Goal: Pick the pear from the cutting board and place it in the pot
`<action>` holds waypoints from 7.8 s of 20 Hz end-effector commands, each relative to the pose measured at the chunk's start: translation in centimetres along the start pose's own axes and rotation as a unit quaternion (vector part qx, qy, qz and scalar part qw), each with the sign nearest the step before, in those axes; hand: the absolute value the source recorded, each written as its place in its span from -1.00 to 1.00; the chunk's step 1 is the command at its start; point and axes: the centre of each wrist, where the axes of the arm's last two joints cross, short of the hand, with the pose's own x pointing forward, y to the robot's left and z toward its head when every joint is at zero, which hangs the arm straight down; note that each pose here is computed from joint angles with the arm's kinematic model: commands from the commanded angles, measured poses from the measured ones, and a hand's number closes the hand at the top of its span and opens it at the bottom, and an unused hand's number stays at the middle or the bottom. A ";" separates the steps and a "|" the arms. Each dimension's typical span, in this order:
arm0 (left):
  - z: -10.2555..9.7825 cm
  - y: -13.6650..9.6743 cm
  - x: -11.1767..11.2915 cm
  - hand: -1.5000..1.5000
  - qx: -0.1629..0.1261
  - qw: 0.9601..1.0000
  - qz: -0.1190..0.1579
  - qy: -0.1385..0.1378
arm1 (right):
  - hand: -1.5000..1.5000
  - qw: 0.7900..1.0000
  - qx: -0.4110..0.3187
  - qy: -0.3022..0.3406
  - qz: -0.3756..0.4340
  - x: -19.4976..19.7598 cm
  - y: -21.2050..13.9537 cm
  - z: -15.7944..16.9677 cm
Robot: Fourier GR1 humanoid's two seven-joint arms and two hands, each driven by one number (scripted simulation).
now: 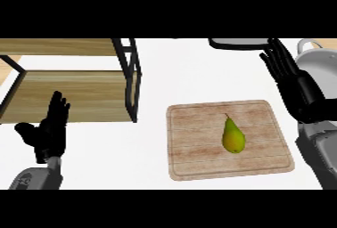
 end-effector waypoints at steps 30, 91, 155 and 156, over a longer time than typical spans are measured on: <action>-1.0 -1.7 11.5 0.00 -0.089 0.994 -0.009 -0.060 | -1.00 0.926 0.293 0.167 0.167 -1.4 -11.3 -3.3; -0.6 -0.5 12.0 0.00 -0.079 0.995 -0.011 -0.062 | 1.00 0.859 0.370 0.199 0.294 -8.6 4.0 2.5; -1.3 -1.9 11.5 0.00 -0.093 0.993 -0.005 -0.071 | -1.00 0.843 -0.239 0.230 0.423 -4.4 -22.1 5.4; -0.9 -2.3 11.6 0.00 -0.098 0.992 0.000 -0.074 | -1.00 0.856 -0.223 0.224 0.409 -4.3 -22.0 4.6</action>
